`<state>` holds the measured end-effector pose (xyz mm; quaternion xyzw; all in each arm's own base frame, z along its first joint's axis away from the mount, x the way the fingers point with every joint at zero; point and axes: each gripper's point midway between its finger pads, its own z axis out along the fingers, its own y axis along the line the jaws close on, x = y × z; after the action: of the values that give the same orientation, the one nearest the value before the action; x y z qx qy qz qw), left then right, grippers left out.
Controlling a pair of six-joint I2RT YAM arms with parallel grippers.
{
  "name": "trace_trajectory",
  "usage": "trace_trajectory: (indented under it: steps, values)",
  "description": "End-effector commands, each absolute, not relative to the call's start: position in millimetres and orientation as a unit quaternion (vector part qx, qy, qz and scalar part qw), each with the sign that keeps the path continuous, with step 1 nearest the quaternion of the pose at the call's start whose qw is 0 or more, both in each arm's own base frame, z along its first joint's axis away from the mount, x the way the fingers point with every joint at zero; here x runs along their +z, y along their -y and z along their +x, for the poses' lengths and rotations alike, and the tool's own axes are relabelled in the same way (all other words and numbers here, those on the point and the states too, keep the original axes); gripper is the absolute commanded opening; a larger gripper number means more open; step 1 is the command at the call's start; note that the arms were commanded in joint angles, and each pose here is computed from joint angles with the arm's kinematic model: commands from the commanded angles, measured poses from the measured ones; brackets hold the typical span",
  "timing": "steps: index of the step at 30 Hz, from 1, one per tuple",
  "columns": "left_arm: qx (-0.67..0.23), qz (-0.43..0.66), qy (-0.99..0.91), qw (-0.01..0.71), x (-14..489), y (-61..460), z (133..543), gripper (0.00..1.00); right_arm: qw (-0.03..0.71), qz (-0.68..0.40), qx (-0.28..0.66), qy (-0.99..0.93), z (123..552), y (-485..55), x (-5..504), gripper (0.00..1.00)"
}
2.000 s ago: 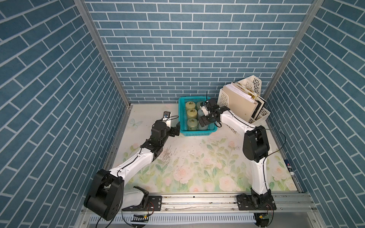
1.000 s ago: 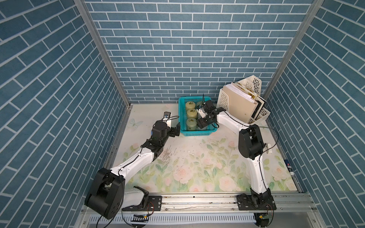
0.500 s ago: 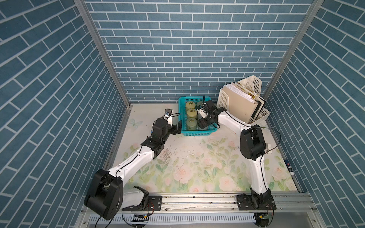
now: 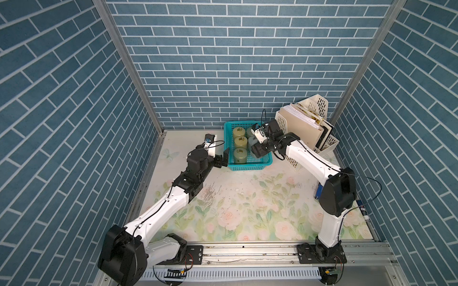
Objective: Take the tea canister out of the basket
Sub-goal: Pick up the tea canister from the basket, then place the tea canister at the center of the board.
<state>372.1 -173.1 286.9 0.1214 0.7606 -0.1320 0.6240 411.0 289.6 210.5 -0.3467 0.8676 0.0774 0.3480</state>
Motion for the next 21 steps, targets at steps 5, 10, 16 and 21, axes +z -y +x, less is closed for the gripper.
trace_trajectory:
  steps: [5,10,16,21]
  values:
    - [-0.211,0.187,-0.736,0.616,290,207,353,1.00,0.399,-0.389,0.116,-0.822,344,-290,247,0.00]
    - [-0.242,0.229,-0.727,0.600,282,231,345,1.00,0.364,-0.361,0.105,-0.852,316,-260,213,0.00]
    - [-0.251,0.253,-0.729,0.585,265,257,336,1.00,0.352,-0.290,0.081,-0.886,296,-222,181,0.00]
    - [-0.249,0.263,-0.737,0.571,250,273,327,1.00,0.339,-0.235,0.076,-0.908,288,-201,158,0.00]
